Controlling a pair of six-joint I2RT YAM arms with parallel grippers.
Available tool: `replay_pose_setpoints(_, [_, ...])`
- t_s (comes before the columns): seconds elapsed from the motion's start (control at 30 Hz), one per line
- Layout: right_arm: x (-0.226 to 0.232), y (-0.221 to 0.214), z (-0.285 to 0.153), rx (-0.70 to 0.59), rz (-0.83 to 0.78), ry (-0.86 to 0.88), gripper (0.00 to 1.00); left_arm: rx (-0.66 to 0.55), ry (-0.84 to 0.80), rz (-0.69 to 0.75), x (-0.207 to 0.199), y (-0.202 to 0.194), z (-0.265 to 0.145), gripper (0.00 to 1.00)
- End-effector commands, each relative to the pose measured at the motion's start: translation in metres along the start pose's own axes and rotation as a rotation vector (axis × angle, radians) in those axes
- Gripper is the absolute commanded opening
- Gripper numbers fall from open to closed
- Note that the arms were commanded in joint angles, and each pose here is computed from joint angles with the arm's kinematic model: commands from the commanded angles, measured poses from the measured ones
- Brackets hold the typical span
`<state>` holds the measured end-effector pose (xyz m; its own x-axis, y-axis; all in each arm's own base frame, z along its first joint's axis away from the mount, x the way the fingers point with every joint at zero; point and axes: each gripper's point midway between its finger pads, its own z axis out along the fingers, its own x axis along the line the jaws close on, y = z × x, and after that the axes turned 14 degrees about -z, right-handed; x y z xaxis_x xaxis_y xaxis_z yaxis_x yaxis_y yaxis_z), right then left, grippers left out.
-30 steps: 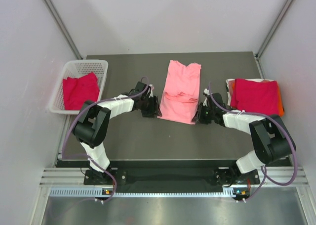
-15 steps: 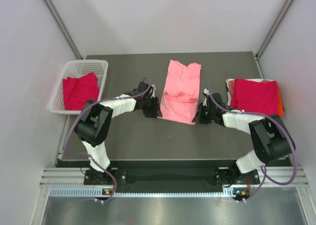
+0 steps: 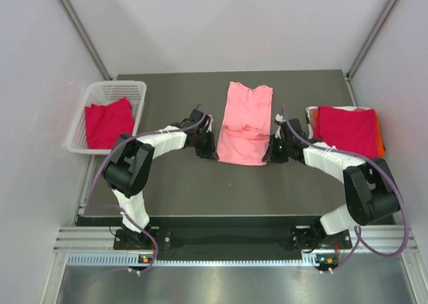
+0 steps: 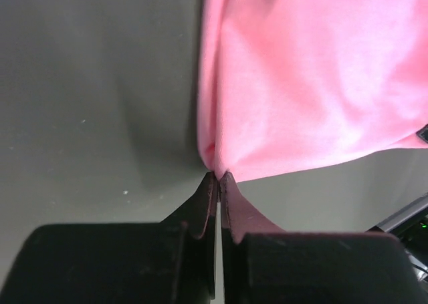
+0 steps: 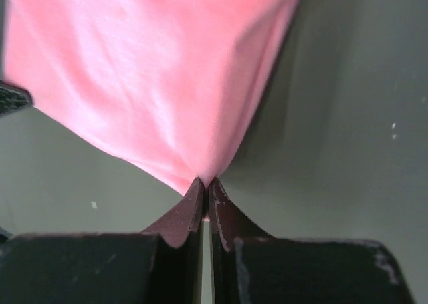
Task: Fold and stack the t-shirts
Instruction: Fold the tshirt
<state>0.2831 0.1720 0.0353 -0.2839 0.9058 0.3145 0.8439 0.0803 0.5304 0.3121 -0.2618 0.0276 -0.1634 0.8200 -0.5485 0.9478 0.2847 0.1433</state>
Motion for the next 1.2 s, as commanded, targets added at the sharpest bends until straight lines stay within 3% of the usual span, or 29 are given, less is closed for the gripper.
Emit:
replay_pose_setpoints(0.0, [0.013, 0.058, -0.034, -0.106, -0.066, -0.002, 0.00, -0.068, -0.055, 0.040, -0.043, 0.030, -0.034, 0.00])
replay_pose_setpoints(0.1, [0.023, 0.093, -0.067, -0.157, -0.090, -0.014, 0.00, -0.139, -0.101, 0.068, -0.076, 0.049, -0.070, 0.00])
replay_pose_setpoints(0.23, [0.036, 0.111, -0.118, -0.252, -0.112, -0.015, 0.00, -0.211, -0.166, 0.091, -0.096, 0.044, -0.125, 0.00])
replay_pose_setpoints(0.47, [0.036, 0.005, -0.101, -0.088, -0.079, 0.111, 0.00, -0.095, -0.126, 0.024, -0.021, -0.052, -0.104, 0.00])
replay_pose_setpoints(0.67, [0.036, -0.057, -0.118, -0.043, -0.070, 0.151, 0.00, -0.066, -0.130, 0.043, -0.007, -0.127, -0.108, 0.00])
replay_pose_setpoints(0.77, [0.047, -0.065, -0.132, -0.036, -0.087, 0.171, 0.00, -0.049, -0.154, 0.027, -0.005, -0.147, -0.113, 0.00])
replay_pose_setpoints(1.0, [0.038, -0.061, -0.148, -0.066, -0.080, 0.088, 0.00, -0.068, -0.168, 0.013, -0.008, -0.149, -0.124, 0.00])
replay_pose_setpoints(1.17, [0.031, -0.031, -0.154, -0.141, -0.067, 0.007, 0.00, -0.142, -0.197, 0.036, -0.038, -0.125, -0.133, 0.00])
